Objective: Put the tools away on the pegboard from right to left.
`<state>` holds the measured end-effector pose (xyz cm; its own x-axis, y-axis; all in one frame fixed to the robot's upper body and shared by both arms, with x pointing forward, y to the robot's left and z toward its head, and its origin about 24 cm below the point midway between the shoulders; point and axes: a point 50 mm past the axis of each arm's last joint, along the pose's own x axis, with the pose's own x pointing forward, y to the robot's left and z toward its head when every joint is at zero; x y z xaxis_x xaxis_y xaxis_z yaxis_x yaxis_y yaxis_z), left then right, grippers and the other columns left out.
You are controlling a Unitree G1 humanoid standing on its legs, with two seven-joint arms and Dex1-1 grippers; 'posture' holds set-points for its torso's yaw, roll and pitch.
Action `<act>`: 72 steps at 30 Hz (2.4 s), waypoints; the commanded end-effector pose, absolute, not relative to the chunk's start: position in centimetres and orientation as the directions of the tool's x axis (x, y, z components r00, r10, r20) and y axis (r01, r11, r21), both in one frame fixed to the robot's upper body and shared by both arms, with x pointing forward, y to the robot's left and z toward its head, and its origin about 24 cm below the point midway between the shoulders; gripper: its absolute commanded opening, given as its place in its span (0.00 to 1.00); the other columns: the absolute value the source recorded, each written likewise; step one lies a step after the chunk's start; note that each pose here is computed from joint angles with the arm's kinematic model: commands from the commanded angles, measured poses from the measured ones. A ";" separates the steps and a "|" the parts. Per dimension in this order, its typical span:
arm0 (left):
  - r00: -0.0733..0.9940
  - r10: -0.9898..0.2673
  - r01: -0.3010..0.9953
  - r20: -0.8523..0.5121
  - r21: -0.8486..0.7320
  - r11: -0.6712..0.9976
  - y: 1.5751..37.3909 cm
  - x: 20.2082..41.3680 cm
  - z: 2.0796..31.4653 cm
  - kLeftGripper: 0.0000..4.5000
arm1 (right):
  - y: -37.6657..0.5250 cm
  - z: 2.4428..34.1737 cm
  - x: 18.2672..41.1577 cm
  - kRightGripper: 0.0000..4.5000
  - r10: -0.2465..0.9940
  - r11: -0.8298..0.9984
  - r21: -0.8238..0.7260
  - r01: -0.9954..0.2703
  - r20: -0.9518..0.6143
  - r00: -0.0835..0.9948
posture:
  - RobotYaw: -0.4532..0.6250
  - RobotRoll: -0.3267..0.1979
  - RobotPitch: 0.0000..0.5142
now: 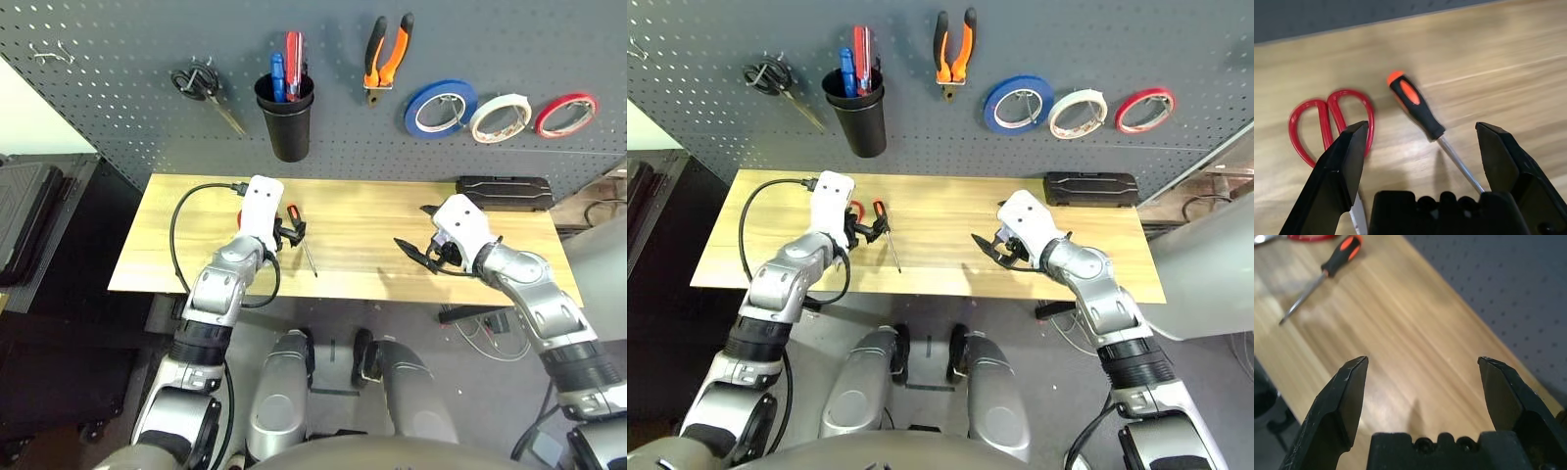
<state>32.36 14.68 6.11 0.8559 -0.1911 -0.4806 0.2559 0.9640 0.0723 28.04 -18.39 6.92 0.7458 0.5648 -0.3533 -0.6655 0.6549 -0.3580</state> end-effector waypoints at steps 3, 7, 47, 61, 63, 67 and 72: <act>0.839 -0.155 0.217 -0.521 0.060 0.974 14.5 33.7 4.9 1.00 | -18.0 5.7 27.0 0.99 0.595 0.611 -0.312 -0.728 -0.425 0.682 | 0.56 0.62 0.47; 0.825 -0.168 0.219 -0.540 0.031 0.975 13.5 34.5 4.6 1.00 | -17.5 5.2 26.6 0.99 0.616 0.595 -0.283 -0.752 -0.441 0.653 | 0.54 0.62 0.49; 0.691 -0.058 0.124 -0.721 0.038 0.992 10.7 34.7 -0.8 0.14 | -16.4 5.7 24.9 1.00 0.624 0.599 -0.256 -0.759 -0.444 0.643 | 0.46 0.62 0.55; 0.763 -0.190 0.200 -0.618 -0.055 0.978 10.4 34.7 1.0 0.14 | -16.6 5.8 26.3 1.00 0.648 0.568 -0.270 -0.778 -0.436 0.624 | 0.52 0.62 0.49; 0.774 -0.231 0.233 -0.590 -0.075 0.970 10.7 33.7 1.6 0.14 | -16.9 5.8 26.6 1.00 0.646 0.568 -0.274 -0.776 -0.435 0.627 | 0.53 0.62 0.48; 0.797 -0.305 0.303 -0.521 -0.092 0.949 11.7 30.9 3.3 0.14 | -17.5 5.8 27.2 1.00 0.642 0.572 -0.283 -0.770 -0.429 0.635 | 0.56 0.62 0.46; 0.818 -0.400 0.394 -0.414 -0.105 0.913 12.6 26.6 5.3 0.14 | -18.1 5.8 28.0 1.00 0.646 0.574 -0.288 -0.766 -0.415 0.640 | 0.60 0.62 0.44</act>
